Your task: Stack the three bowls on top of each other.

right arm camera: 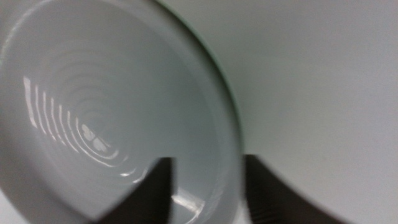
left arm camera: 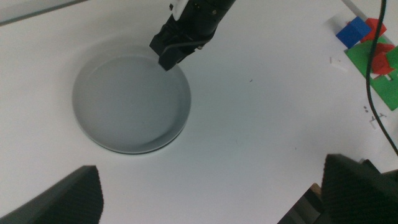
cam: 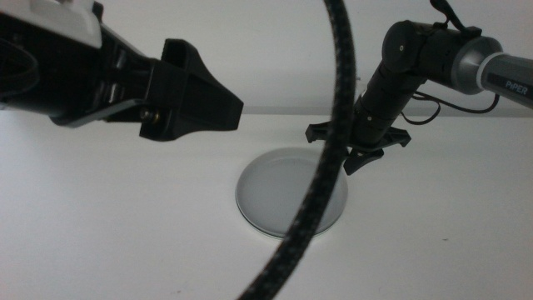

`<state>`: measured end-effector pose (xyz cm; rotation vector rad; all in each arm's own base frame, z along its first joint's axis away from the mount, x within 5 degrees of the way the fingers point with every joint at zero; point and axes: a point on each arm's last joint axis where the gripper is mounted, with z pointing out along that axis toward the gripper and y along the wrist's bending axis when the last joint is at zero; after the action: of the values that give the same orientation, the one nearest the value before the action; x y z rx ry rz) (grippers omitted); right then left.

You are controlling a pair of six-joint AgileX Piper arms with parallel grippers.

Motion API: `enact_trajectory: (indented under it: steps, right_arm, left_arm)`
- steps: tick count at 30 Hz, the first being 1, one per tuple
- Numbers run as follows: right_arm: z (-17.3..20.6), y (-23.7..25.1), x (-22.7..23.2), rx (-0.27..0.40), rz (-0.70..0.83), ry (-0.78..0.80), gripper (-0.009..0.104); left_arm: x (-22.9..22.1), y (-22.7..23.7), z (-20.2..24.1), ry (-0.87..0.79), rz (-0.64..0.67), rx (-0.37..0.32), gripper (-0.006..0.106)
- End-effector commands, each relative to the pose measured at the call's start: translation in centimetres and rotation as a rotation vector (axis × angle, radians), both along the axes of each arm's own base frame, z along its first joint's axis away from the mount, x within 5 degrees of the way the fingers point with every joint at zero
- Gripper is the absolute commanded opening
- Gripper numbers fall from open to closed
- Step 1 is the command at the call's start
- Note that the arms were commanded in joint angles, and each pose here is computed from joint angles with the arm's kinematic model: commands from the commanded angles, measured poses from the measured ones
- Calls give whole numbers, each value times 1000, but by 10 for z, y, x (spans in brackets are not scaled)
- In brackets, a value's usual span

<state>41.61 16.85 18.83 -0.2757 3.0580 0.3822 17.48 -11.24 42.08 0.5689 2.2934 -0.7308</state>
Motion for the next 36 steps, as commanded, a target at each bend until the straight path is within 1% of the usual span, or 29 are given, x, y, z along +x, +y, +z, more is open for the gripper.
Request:
enact_trajectory:
  steps: [1,3,5,8,10,12,15,18,20,23,27,29,32,34,35,36]
  right_arm:
    - [6,4,0,40,30,-18,54]
    - [17,4,-2,81,41,-34,70]
    - [34,-3,-3,111,19,-54,80]
    - [71,-25,-9,145,22,-103,82]
    - [98,-46,-18,149,13,-130,82]
    - [129,-70,-31,137,0,-168,82]
    - [173,-105,-61,134,-74,-287,82]
    - [199,-126,-102,133,-141,-399,82]
    - [205,-135,-133,119,-175,-444,82]
    - [215,-143,-189,65,-222,-524,82]
    - [209,-151,-251,4,-233,-630,82]
    - [202,-154,-271,-18,-244,-708,82]
    - [193,-156,-289,-25,-236,-894,83]
    - [190,-157,-294,-36,-218,-994,87]
    - [190,-158,-296,-35,-220,-1024,92]
    - [189,-158,-297,-37,-221,-1033,93]
  left_arm:
    - [-1,0,-1,9,2,-6,94]
    - [-1,0,-1,12,0,-4,94]
    - [-2,0,-1,14,-1,-3,94]
    - [-2,0,-1,14,-1,-3,94]
    - [-2,0,-1,14,-1,-3,94]
    - [-2,0,-1,14,-1,-3,94]
    - [-1,0,-1,10,1,-5,94]
    - [-1,0,-1,5,1,-5,94]
    - [-1,0,0,3,2,-6,94]
    - [-1,0,0,3,2,-6,94]
    - [-1,0,0,3,2,-6,94]
    - [0,0,0,-2,5,-9,94]
    - [0,0,0,-2,5,-9,94]
    - [1,2,-2,-15,14,25,94]
    - [3,5,-3,-30,25,57,94]
    - [4,8,-3,-57,40,91,94]
